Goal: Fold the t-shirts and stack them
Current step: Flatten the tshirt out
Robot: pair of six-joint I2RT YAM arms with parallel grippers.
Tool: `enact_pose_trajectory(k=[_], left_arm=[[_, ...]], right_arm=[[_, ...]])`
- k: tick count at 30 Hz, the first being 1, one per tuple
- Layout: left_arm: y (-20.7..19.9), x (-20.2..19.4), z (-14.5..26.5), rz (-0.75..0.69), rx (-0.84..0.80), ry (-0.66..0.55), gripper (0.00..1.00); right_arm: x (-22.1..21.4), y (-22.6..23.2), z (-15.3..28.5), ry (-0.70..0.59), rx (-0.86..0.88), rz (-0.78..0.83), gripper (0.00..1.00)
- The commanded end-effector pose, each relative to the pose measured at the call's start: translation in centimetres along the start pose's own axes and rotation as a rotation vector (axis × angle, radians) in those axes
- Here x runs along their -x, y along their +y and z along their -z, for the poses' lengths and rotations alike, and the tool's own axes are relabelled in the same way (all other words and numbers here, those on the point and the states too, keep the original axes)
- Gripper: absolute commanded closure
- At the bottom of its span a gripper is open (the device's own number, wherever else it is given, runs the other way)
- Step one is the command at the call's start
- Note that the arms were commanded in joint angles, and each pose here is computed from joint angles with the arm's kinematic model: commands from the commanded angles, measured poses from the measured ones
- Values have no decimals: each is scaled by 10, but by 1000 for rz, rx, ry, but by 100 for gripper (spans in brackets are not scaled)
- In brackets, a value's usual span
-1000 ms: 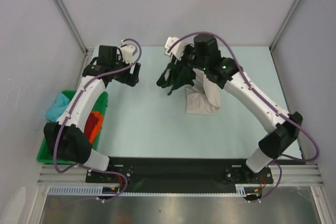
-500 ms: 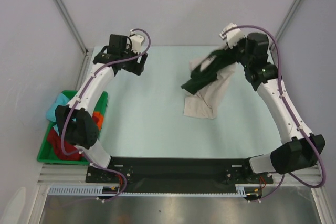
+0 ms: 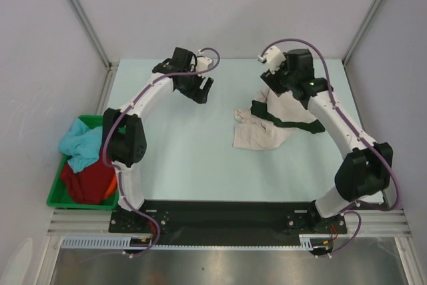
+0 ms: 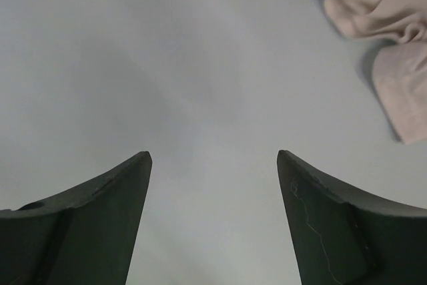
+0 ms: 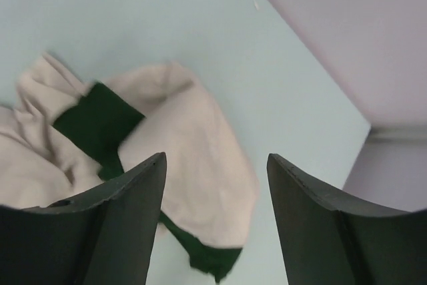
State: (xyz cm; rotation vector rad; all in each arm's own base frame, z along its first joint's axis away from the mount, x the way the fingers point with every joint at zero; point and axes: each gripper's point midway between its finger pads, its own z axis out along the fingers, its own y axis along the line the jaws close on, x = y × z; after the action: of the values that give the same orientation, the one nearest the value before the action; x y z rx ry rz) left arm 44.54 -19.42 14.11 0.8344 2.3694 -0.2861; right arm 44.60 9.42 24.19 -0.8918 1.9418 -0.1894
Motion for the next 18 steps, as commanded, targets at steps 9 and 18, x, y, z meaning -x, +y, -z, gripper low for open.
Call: enact_pose_trajectory(k=[9,18], left_arm=[[-44,18,-73,72,-314,6,20],[-62,16,-112,6,-328,33,20]], right_arm=[[-49,42,-55,82,198,-45,41],[-77,56,-70,121,271,-102,42]])
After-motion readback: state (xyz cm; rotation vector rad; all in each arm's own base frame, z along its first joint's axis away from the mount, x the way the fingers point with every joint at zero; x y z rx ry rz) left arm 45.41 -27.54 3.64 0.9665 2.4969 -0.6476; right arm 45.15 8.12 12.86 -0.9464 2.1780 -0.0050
